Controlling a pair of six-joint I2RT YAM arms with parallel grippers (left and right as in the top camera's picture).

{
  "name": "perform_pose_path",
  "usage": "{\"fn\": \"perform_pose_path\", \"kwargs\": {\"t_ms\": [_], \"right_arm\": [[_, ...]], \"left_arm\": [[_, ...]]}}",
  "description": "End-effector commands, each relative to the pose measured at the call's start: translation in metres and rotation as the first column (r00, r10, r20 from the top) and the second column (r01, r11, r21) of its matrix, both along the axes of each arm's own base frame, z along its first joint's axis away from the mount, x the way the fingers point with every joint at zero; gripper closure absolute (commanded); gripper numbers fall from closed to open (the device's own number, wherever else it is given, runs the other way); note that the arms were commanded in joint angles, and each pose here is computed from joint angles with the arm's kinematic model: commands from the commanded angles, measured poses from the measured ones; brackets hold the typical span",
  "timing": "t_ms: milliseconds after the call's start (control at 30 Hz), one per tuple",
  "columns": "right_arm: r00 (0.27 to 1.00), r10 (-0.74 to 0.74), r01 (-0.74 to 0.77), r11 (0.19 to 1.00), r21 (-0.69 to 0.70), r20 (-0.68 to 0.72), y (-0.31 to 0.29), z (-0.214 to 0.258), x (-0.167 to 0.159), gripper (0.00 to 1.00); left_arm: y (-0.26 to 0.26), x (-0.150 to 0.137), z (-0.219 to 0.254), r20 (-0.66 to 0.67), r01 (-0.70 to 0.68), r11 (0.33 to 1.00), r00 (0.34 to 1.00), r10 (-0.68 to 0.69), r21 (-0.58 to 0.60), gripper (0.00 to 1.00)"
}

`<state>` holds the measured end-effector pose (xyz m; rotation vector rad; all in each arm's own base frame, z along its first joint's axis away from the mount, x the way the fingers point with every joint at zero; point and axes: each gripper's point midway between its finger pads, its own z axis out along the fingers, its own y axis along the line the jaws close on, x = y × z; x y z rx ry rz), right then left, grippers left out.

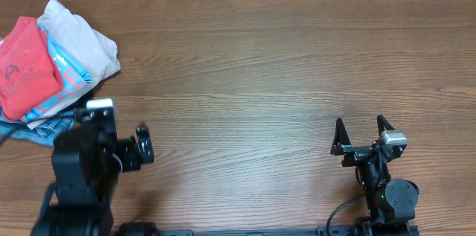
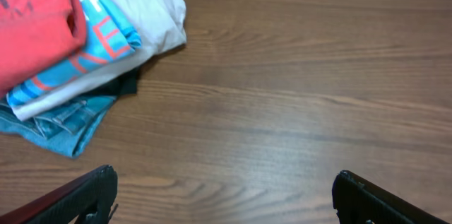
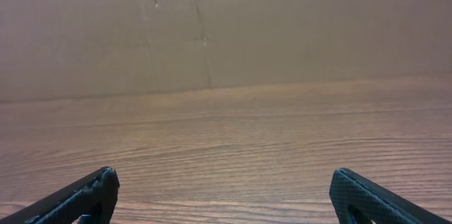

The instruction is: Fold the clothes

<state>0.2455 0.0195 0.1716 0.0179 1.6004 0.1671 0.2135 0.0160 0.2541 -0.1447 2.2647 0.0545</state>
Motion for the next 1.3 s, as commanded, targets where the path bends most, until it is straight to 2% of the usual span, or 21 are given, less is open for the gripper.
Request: {"fn": "perform_pose_path", "kwargs": {"t_ms": [0, 67, 200, 300, 567, 733, 867, 1267], "right_arm": [[1.0, -0.007, 0.007, 1.0, -0.011, 0.001, -0.001, -0.003, 0.0, 0.0], [1.0, -0.007, 0.007, 1.0, -0.011, 0.001, -0.001, -0.003, 0.0, 0.0], [1.0, -0.007, 0.007, 1.0, -0.011, 0.001, -0.001, -0.002, 0.0, 0.0], [1.0, -0.007, 0.007, 1.0, -0.011, 0.001, -0.001, -0.002, 0.0, 0.0], [1.0, -0.007, 0.007, 1.0, -0.011, 0.001, -0.001, -0.003, 0.001, 0.0], [1.0, -0.007, 0.007, 1.0, -0.011, 0.001, -0.001, -0.003, 0.001, 0.0], [1.0, -0.007, 0.007, 1.0, -0.011, 0.001, -0.001, -0.003, 0.0, 0.0], [1.0, -0.007, 0.007, 1.0, -0.011, 0.001, -0.001, -0.002, 0.0, 0.0]], "left_arm": [[-0.004, -0.02, -0.018, 0.025, 0.009, 1.0, 1.0, -0.009, -0.018, 0.0], [-0.01, -0.032, -0.047, 0.032, 0.035, 0.999, 0.999, -0.034, -0.031, 0.0], [-0.019, -0.035, -0.08, 0.077, 0.079, 0.995, 0.994, -0.074, -0.06, 0.0], [-0.018, -0.022, -0.1, 0.203, 0.082, 0.995, 0.977, -0.071, -0.05, 0.0], [-0.019, 0.016, -0.099, 0.462, 0.094, 0.995, 0.884, -0.074, -0.02, 0.0], [-0.017, 0.033, -0.083, 0.633, 0.084, 0.996, 0.77, -0.083, 0.028, 0.0], [-0.013, 0.033, -0.097, 0.585, 0.059, 0.997, 0.808, -0.071, 0.04, 0.0], [-0.014, 0.033, -0.097, 0.586, 0.065, 0.997, 0.807, -0.076, 0.039, 0.0]]}}
